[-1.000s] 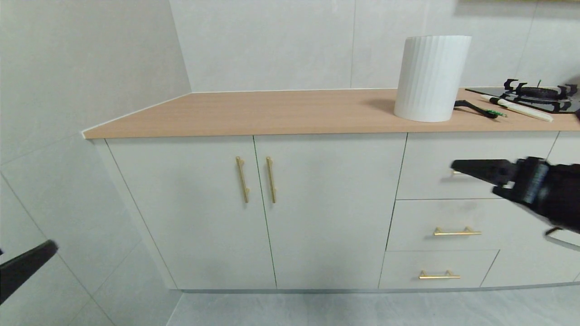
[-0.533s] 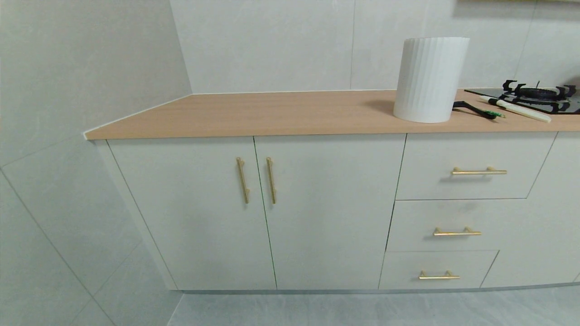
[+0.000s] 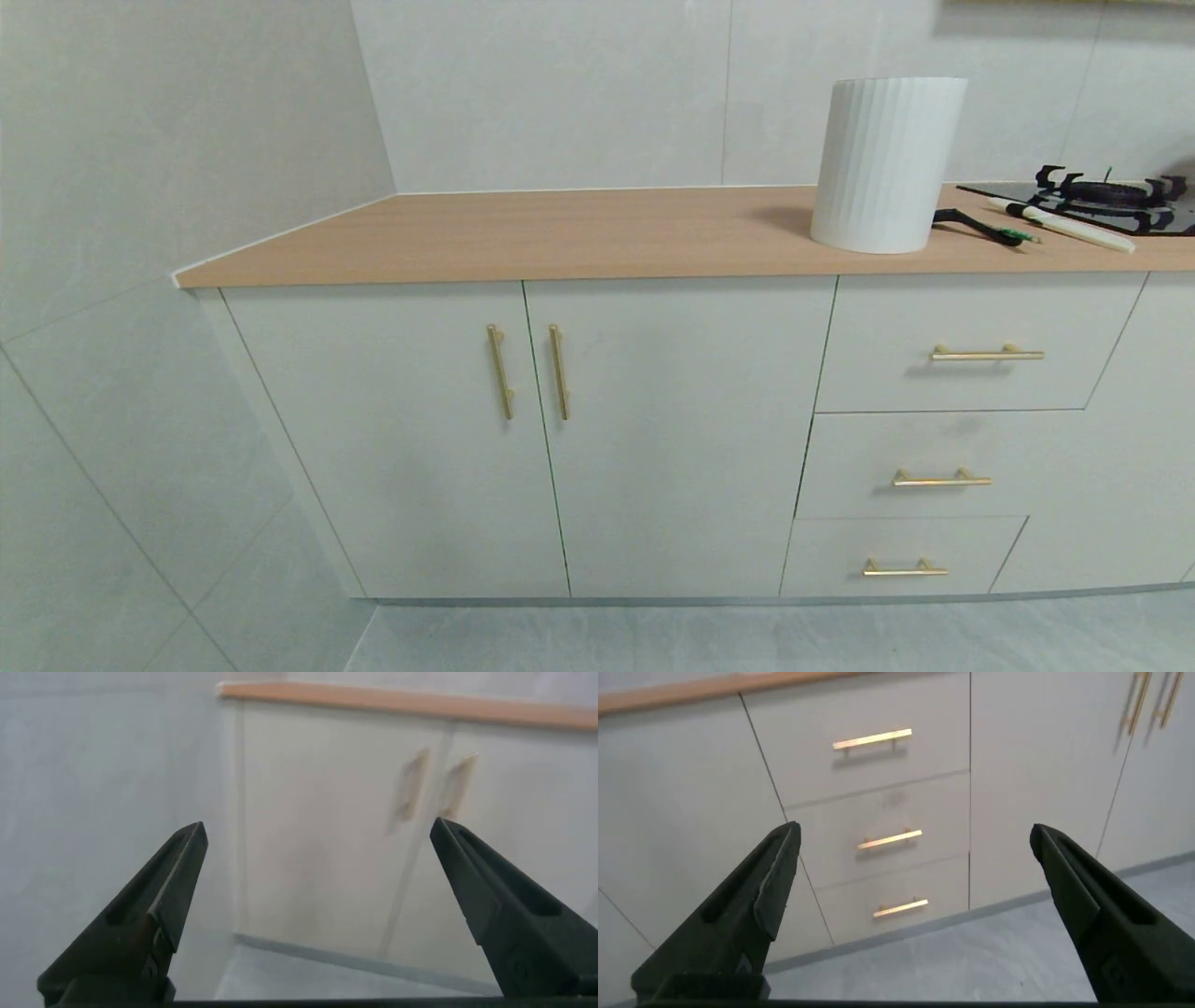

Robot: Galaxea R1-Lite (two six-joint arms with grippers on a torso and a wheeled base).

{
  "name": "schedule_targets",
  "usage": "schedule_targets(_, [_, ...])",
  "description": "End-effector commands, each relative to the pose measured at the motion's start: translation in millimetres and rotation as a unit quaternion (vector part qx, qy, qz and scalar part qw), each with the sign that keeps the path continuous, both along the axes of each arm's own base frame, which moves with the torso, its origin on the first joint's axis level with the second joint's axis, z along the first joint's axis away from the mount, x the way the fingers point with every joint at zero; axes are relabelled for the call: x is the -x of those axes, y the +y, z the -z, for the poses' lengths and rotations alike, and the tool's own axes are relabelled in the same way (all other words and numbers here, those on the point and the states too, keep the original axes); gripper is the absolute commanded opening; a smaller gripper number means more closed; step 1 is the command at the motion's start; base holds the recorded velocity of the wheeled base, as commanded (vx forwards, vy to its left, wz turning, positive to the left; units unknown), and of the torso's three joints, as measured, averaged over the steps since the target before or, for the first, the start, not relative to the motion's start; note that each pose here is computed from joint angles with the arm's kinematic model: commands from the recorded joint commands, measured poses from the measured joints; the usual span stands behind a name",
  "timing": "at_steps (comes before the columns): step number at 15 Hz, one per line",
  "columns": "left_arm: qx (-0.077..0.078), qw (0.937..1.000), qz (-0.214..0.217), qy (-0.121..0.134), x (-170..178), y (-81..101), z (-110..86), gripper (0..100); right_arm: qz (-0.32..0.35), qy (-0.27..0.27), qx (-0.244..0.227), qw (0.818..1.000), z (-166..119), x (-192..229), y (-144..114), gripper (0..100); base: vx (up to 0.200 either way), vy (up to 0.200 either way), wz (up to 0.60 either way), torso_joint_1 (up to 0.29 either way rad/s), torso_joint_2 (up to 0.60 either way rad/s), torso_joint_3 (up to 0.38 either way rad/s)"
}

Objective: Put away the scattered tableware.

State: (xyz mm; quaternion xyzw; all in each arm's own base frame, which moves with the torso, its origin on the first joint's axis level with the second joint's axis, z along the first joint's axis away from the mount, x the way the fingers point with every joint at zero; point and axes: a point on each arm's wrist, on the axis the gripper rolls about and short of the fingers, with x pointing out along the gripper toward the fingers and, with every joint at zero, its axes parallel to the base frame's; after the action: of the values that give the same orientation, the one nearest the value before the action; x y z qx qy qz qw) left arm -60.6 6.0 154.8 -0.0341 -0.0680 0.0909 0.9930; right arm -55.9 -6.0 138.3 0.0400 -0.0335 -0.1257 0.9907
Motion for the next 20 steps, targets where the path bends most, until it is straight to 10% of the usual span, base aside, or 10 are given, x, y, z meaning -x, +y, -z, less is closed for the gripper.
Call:
schedule_targets(1, [-0.006, 0.9997, -0.021, 0.014, -8.4, -0.7, 22.2, 100, -0.001, 0.01, 0.002, 1.0, 20.8, -10.3, 0.3, 100, 0.0, 0.0, 0.0, 0.0, 0.0, 0.0])
schedule_targets(6, [-0.05, 0.998, -0.019, 0.033, -36.9, -1.0, 70.4, 100, -0.048, 0.001, 0.056, 0.997, 54.8, -32.5, 2.5, 100, 0.0, 0.0, 0.0, 0.0, 0.0, 0.0])
schedule_targets(11, [-0.03, 0.9944, 0.078, 0.064, -37.8, -5.2, 78.5, 100, -0.088, 0.014, 0.061, 0.994, 57.8, -32.9, 4.3, 100, 0.0, 0.0, 0.0, 0.0, 0.0, 0.0])
schedule_targets(14, [-0.051, 0.9924, 0.086, 0.072, -37.8, -5.6, 79.7, 100, -0.127, 0.04, 0.059, 0.989, 63.4, -33.2, 5.9, 100, 0.0, 0.0, 0.0, 0.0, 0.0, 0.0])
schedule_targets(20, [-0.038, 0.993, 0.088, 0.07, -37.8, -5.6, 79.6, 100, -0.13, 0.036, 0.054, 0.989, 63.0, -33.1, 6.1, 100, 0.0, 0.0, 0.0, 0.0, 0.0, 0.0])
